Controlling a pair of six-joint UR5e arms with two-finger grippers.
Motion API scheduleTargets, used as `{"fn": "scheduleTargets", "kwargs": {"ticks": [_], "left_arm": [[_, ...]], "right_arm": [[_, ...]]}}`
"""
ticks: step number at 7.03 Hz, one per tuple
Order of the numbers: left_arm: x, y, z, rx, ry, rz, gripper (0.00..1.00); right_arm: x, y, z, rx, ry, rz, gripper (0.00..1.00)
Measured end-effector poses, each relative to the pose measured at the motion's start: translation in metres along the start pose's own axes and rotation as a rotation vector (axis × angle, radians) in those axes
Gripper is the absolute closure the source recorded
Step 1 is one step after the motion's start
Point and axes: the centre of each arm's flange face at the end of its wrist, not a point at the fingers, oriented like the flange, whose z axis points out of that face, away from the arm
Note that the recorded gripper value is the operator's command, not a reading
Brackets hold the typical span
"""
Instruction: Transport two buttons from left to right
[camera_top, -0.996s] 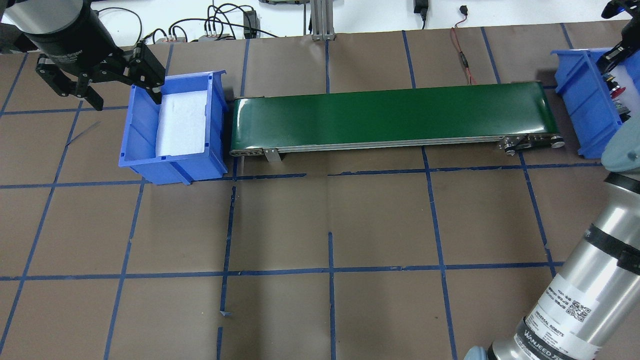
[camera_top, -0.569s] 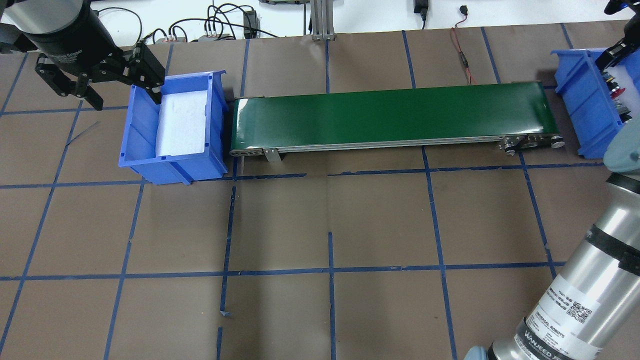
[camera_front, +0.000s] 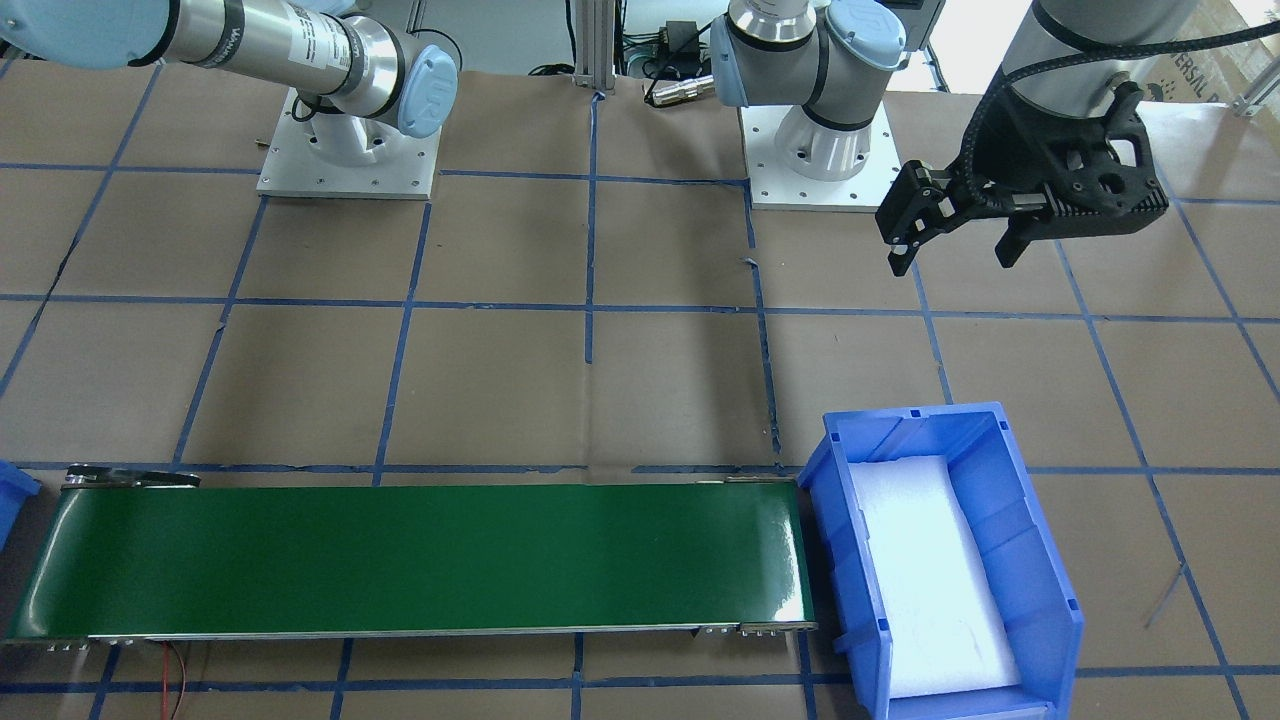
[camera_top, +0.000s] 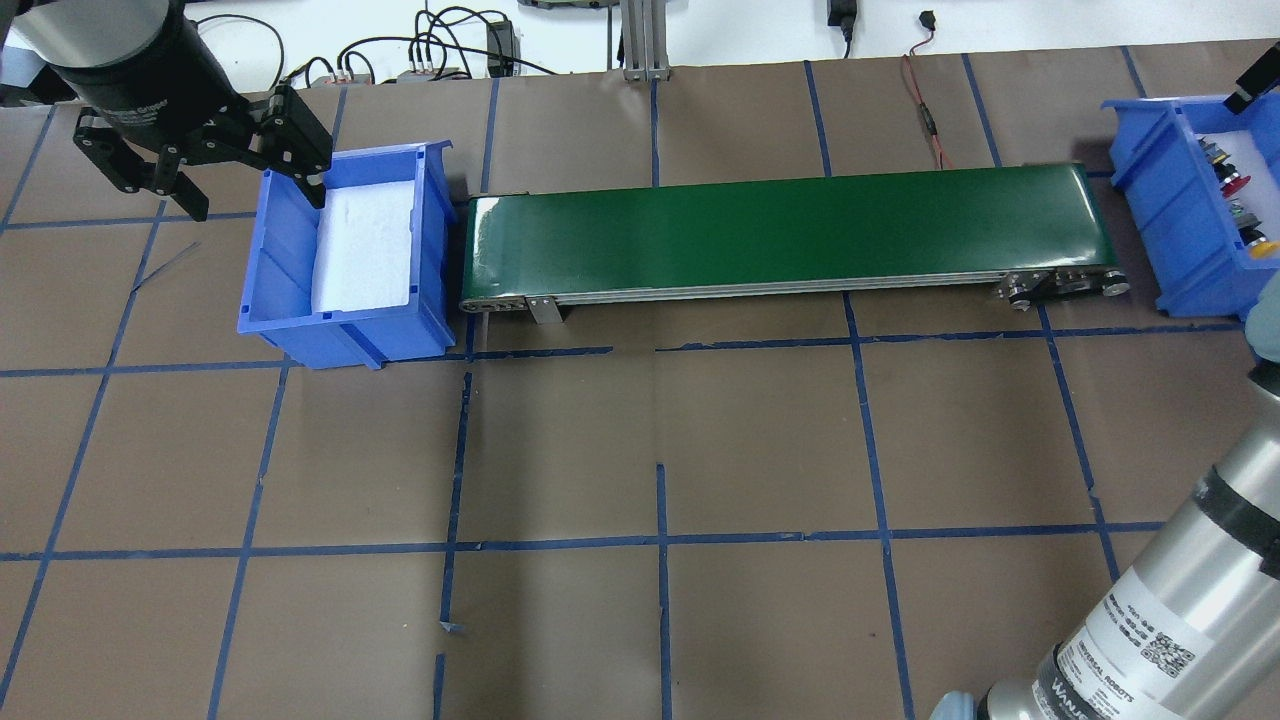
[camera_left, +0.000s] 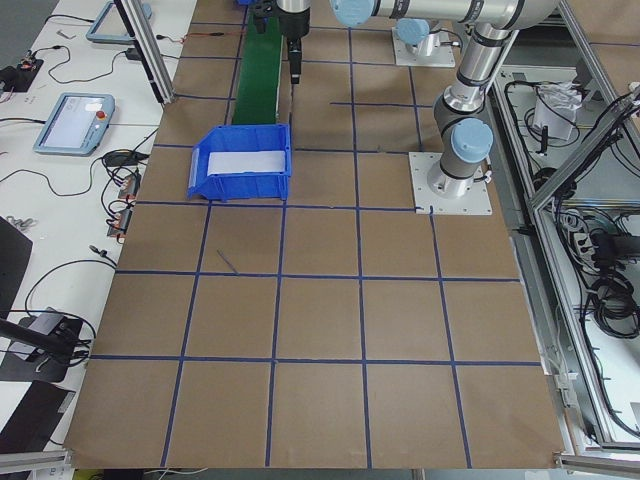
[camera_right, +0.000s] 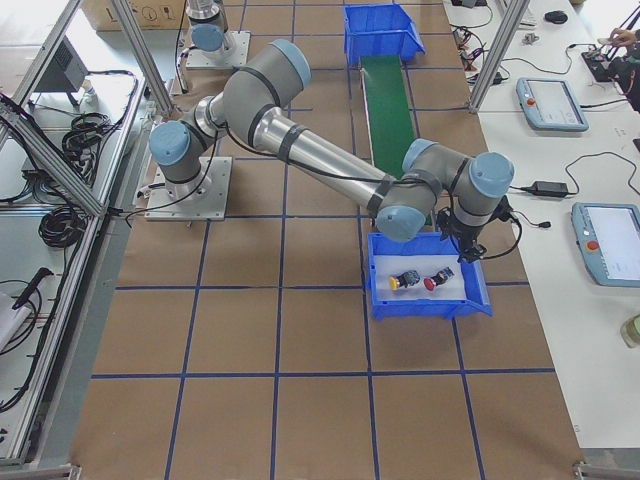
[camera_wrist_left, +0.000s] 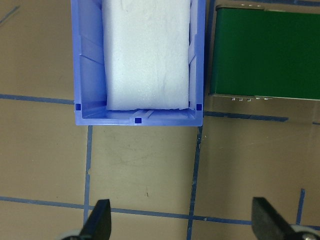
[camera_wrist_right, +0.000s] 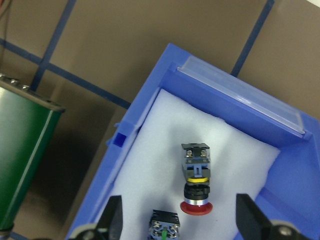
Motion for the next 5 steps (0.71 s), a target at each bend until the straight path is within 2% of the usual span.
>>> {"fn": "scheduleTargets", "kwargs": {"ticks": [1, 3, 5], "left_arm": [[0.0, 0.0, 0.0, -0.001, 0.0, 0.0, 0.0], [0.0, 0.001, 0.0, -0.001, 0.0, 0.0, 0.0], [0.0, 0.001, 0.0, -0.002, 0.001, 0.002, 0.0]], "right_arm": [[-0.025, -0.014, -0.026, 0.02, -0.014, -0.01, 0.1], [-0.102, -0.07, -0.058, 0.036, -0.032, -0.01, 0.1], [-0.194, -0.124, -0.085, 0.035, -0.05, 0.047, 0.09]]}}
